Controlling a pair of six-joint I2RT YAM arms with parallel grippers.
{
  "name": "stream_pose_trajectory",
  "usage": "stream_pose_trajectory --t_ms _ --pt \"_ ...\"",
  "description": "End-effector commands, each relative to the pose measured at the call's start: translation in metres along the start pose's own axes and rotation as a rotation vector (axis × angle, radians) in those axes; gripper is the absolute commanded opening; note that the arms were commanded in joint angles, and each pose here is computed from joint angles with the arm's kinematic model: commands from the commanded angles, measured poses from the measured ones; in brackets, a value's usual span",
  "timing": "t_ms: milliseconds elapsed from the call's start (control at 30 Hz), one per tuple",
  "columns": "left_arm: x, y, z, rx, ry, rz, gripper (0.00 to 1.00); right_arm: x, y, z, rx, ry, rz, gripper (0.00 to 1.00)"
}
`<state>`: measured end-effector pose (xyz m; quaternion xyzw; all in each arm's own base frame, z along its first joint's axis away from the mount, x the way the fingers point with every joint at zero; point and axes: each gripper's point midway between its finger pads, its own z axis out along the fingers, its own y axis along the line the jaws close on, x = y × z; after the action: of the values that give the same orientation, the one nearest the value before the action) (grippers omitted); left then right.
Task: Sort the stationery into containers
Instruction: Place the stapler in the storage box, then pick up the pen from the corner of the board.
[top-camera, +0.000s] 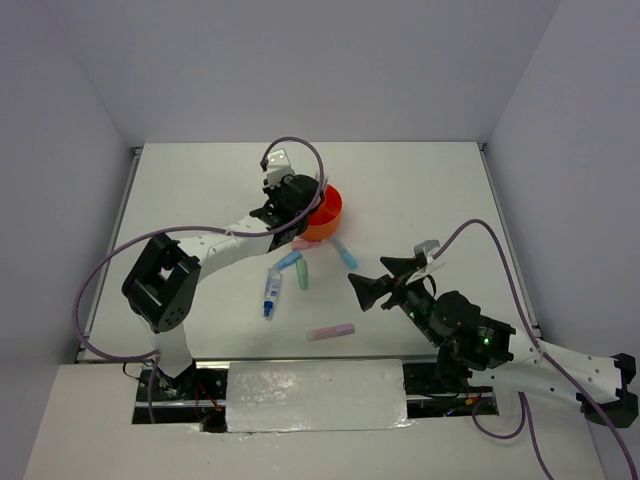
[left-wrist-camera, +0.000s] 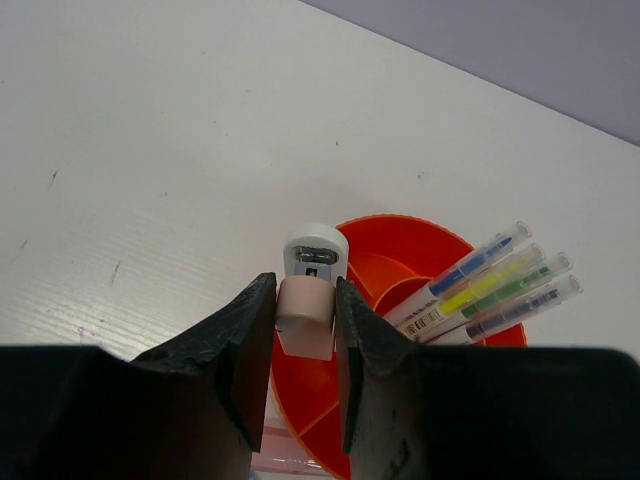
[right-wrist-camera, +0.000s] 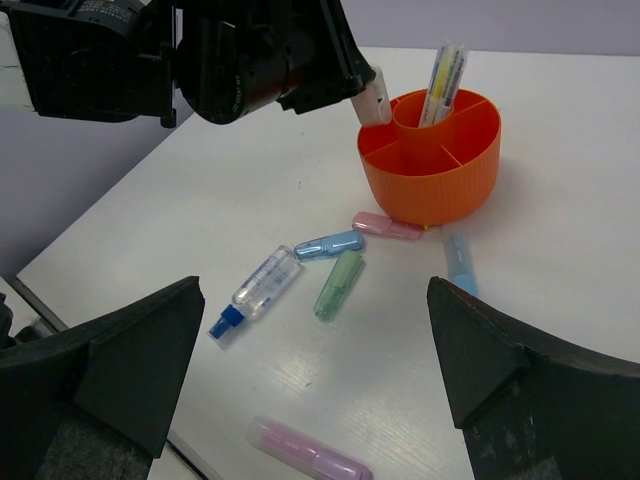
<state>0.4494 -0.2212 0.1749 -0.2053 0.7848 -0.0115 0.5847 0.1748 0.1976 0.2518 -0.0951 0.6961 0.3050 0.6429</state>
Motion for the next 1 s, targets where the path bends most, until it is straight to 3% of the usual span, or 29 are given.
stream_pose_trajectory --t_ms 0,133,167,433,533,667,800,933,967 --pt "-0.007 -0.007 -0.004 0.025 -0.023 -0.063 0.01 -0.016 0.007 0.003 -0.016 -0.038 0.019 1.00" --pt "-0.007 -0.009 -0.006 0.041 -0.013 -0.065 0.19 -0.016 0.009 0.004 -0.022 -0.033 0.017 1.00" --pt "-0.008 -0.009 -0.008 0.048 -0.013 -0.062 0.29 -0.015 0.009 0.005 -0.020 -0.030 0.014 1.00" --pt "-0.020 -0.011 -0.017 0.079 -0.018 -0.068 0.76 -0.014 0.011 0.005 -0.026 -0.024 0.024 1.00" --pt "-0.026 -0.007 -0.024 0.079 -0.012 -0.065 0.87 -0.012 0.011 0.006 -0.021 -0.016 0.021 1.00" --pt "-0.055 0.006 -0.048 0.080 -0.014 -0.069 0.99 0.005 0.013 0.018 0.030 0.095 -0.030 1.00" --pt "-0.058 0.021 -0.074 0.136 0.077 0.086 0.99 0.044 0.011 0.027 0.102 0.274 -0.080 1.00" --pt "-0.030 0.025 -0.114 0.356 0.232 0.208 0.99 0.056 0.001 0.027 0.180 0.321 0.000 1.00" --pt "-0.016 0.012 -0.129 0.485 0.288 0.203 0.99 0.060 -0.010 0.026 0.241 0.334 0.062 1.00"
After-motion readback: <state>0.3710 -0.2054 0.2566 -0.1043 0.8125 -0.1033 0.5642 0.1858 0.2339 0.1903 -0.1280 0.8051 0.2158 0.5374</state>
